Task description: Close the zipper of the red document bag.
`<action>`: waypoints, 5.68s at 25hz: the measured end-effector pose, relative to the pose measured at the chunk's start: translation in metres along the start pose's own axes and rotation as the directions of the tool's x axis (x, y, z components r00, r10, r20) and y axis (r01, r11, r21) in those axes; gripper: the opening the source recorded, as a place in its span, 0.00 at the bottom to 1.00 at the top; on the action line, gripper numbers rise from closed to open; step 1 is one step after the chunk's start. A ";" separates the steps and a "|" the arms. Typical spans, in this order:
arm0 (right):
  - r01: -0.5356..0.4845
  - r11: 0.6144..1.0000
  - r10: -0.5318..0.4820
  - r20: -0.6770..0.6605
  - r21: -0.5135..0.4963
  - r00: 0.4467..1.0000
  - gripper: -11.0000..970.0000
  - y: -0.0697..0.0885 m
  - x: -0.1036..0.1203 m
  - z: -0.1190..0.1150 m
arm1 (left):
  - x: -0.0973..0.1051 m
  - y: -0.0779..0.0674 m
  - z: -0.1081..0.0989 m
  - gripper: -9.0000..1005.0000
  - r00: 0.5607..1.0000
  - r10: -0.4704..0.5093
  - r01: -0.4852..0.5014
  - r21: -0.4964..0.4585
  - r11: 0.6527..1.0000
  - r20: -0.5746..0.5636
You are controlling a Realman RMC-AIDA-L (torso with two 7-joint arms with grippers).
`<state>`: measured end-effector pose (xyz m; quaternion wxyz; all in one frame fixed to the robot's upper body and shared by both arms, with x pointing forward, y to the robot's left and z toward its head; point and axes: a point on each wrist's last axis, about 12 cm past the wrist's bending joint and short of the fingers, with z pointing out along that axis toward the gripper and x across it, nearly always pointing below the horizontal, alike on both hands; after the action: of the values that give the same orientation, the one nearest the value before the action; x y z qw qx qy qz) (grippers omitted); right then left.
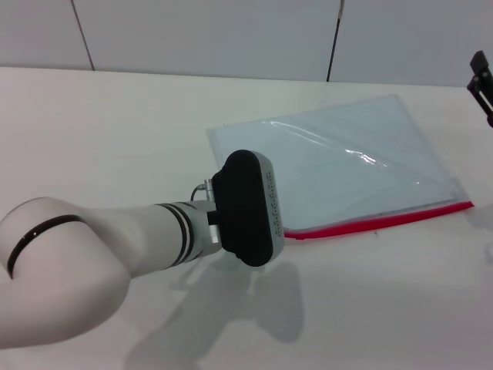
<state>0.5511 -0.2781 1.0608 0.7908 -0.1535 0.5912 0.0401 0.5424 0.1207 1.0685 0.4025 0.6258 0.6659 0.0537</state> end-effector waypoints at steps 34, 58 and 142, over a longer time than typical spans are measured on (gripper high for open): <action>0.520 0.552 -0.496 0.244 -0.652 0.833 0.85 0.084 0.012 0.016 | 0.020 -0.002 -0.007 0.06 0.983 0.052 -0.004 -0.265 0.964 0.178; 0.621 0.462 -0.621 0.269 -0.633 0.736 0.57 0.094 0.021 0.020 | 0.019 -0.001 -0.007 0.06 0.981 0.058 -0.006 -0.270 0.963 0.185; 0.600 0.800 -0.584 -0.218 0.009 0.782 0.45 -0.004 0.017 0.012 | 0.049 0.011 -0.011 0.24 0.941 -0.068 0.229 -0.476 0.849 0.331</action>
<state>0.5686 -0.2800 1.0484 0.7037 -0.3038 0.5920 -0.2491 0.5494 0.1706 1.0595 0.6525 0.4445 0.6056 0.0993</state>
